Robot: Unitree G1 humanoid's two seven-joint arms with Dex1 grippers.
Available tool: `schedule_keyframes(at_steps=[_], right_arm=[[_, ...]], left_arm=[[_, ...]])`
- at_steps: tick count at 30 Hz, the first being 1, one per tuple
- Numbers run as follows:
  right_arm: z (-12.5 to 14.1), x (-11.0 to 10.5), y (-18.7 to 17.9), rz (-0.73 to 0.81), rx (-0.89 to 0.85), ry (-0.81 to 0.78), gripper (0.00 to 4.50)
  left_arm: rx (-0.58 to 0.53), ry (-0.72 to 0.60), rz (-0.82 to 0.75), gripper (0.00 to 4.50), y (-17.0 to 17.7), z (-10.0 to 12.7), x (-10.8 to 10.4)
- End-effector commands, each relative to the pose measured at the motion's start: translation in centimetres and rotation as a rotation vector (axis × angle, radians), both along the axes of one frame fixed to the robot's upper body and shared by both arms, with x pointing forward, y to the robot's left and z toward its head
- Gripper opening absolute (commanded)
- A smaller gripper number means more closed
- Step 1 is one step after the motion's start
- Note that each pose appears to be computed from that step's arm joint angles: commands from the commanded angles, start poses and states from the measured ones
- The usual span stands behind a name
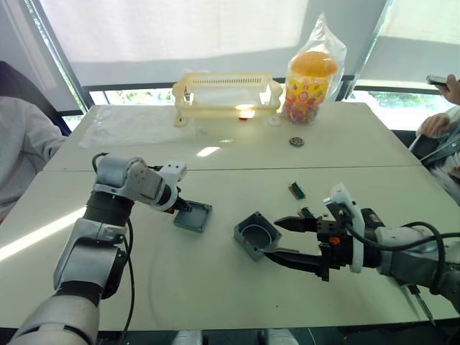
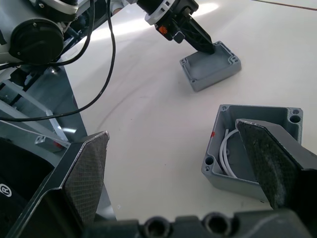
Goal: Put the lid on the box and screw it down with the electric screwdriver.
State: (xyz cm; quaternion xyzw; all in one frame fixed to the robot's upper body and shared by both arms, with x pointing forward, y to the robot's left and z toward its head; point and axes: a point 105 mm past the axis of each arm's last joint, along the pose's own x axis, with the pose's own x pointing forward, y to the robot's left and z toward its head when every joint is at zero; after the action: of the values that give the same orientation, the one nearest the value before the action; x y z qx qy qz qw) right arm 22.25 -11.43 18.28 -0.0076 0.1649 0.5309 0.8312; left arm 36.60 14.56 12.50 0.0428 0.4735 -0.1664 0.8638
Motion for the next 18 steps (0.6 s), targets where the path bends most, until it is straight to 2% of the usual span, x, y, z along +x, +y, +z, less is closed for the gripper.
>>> schedule_keyframes(at_steps=[1,4,5,8,14,18], right_arm=[[2.0,0.9,0.0,-0.028,0.077,-0.07,4.5],[4.6,3.0,-0.3,-0.109,0.2,-0.124,4.5],[5.3,4.1,-0.3,-0.15,0.242,-0.131,4.5],[6.8,6.7,0.3,-0.228,0.349,-0.118,4.5],[9.1,10.2,2.2,-0.297,0.472,-0.042,4.5],[9.2,11.1,3.0,-0.3,0.452,-0.026,4.5]], left_arm=[[-0.004,-0.057,-0.017,0.08,0.0,1.3,0.1],[-0.024,-0.37,-0.124,0.08,-0.4,6.7,1.9],[-0.06,-0.469,-0.154,0.08,-0.9,8.6,2.3],[-0.142,-0.66,-0.201,0.08,-1.9,12.0,2.9],[-0.199,-0.823,-0.264,0.08,-4.1,13.8,2.7],[-0.269,-0.878,-0.264,0.08,-5.7,15.0,2.6]])
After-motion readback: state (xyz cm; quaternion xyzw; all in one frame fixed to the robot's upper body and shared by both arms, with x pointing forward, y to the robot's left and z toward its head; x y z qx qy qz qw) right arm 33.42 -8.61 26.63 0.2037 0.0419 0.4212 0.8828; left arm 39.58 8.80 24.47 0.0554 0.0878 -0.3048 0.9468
